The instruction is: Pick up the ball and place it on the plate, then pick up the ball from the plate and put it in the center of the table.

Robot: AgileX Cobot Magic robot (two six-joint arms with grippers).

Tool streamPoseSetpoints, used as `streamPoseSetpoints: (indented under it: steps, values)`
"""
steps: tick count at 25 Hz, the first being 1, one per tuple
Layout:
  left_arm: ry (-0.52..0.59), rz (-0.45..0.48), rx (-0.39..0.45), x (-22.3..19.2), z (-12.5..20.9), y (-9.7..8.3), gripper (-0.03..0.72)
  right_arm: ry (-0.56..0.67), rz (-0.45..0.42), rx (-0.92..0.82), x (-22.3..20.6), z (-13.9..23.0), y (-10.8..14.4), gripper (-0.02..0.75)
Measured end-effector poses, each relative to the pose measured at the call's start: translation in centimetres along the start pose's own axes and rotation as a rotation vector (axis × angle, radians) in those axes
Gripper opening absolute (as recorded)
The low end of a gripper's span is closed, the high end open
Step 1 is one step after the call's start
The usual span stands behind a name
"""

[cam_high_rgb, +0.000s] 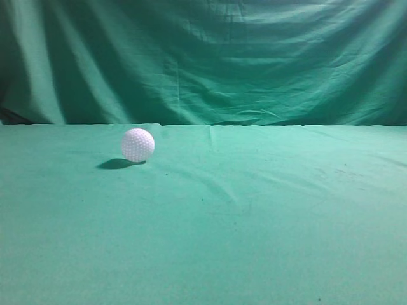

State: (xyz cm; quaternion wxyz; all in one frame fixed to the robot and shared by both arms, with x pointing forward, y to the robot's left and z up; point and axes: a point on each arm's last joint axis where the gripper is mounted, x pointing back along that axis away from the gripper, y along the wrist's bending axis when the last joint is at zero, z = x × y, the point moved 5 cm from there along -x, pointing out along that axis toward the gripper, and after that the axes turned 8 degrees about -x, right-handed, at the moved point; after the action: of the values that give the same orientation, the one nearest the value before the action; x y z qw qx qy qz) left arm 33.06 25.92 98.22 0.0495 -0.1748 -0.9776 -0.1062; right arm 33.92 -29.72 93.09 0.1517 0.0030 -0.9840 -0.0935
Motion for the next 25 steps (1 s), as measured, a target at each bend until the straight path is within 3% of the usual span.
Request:
streamPoseSetpoints:
  steps: [8, 13, 19, 25]
  values:
    - [0.054, -0.024, 0.019, -0.9, 3.2, 0.0, 0.000, 0.000, 0.000, 0.000, 0.0, 0.0, 0.0, 0.056]
    - [0.064, -0.082, -0.020, -0.9, 3.5, 0.8, 0.000, 0.000, 0.000, 0.000, 0.0, 0.0, 0.0, 0.056]
    - [0.132, -0.177, 0.008, -0.6, 4.4, 2.1, 0.000, 0.000, 0.000, 0.000, 0.0, 0.0, 0.0, 0.056]
    - [0.177, -0.188, -0.011, -0.5, 5.0, 2.3, 0.000, 0.000, 0.000, 0.000, 0.0, 0.0, 0.0, 0.056]
